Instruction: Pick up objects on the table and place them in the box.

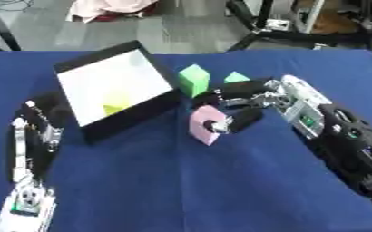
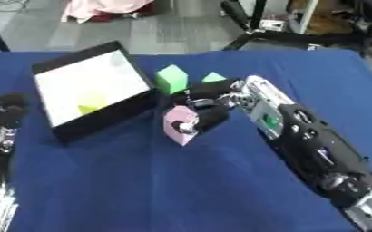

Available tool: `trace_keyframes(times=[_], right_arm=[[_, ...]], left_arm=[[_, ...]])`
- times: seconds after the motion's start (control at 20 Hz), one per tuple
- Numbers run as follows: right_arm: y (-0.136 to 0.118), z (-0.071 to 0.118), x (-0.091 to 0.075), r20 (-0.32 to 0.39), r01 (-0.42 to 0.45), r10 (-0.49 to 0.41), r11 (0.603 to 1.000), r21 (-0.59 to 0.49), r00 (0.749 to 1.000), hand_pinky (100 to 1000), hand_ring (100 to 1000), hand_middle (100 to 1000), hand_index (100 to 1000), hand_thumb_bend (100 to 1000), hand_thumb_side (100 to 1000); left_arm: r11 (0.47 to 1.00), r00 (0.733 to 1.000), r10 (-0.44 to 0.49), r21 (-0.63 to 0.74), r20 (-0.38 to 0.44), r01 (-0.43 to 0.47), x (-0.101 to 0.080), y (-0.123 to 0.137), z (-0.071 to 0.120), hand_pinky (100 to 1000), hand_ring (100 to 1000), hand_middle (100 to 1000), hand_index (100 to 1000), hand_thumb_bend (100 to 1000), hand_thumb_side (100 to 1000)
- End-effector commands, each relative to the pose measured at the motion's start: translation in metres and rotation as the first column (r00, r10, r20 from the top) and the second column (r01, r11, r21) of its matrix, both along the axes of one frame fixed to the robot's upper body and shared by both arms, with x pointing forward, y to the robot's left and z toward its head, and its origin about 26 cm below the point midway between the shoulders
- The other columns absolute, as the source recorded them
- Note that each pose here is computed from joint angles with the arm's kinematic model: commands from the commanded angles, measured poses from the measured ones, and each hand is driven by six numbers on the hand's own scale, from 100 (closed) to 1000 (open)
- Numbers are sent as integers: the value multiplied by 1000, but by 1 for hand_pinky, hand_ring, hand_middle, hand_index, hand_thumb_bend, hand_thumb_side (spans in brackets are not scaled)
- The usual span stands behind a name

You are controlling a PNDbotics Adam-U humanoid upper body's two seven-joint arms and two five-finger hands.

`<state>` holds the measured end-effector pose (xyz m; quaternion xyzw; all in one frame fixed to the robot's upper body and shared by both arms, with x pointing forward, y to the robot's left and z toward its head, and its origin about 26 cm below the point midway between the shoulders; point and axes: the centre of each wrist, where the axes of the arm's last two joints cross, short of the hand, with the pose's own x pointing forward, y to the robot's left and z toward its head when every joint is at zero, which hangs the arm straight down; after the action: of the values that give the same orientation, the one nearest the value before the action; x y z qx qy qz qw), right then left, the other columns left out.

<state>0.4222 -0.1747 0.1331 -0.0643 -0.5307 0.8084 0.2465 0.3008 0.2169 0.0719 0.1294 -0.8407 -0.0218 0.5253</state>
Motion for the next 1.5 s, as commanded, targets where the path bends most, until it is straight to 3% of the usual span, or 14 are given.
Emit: trace_keyframes(times=[0.05,0.25,0.55,1.0,1.25,1.4,1.5], right_arm=[[10,15,-2,-8,-164,164,979,-118,986,933,1000,1000,1000,100,1000],[15,12,-2,-16,-165,165,975,-149,986,938,1000,1000,1000,100,1000],[12,11,2,28,-120,129,970,-212,991,953,1000,1000,1000,100,1000],[3,-28,13,0,-35,36,971,-238,999,946,1000,1000,1000,100,1000],[2,-34,14,32,-32,41,968,-247,999,907,974,1000,1000,100,1000],[0,-33,13,71,-26,44,972,-232,997,840,858,1000,1000,100,822],[-2,-33,13,96,-23,45,975,-219,994,766,757,975,1000,100,607]], left_arm=[[1000,1000,-8,4,29,8,1,0,8,752,716,605,693,836,776],[1000,1000,-9,4,29,9,1,0,8,752,717,605,693,836,776],[1000,1000,-9,3,29,8,1,0,8,752,718,605,693,835,775],[1000,1000,-10,1,29,10,1,-1,8,751,720,605,693,835,776],[1000,1000,-11,1,29,11,1,-1,8,751,721,605,693,835,776],[1000,1000,-11,1,29,11,1,-1,8,751,721,605,693,834,776],[1000,1000,-9,1,28,9,1,-1,8,751,722,605,693,833,776]])
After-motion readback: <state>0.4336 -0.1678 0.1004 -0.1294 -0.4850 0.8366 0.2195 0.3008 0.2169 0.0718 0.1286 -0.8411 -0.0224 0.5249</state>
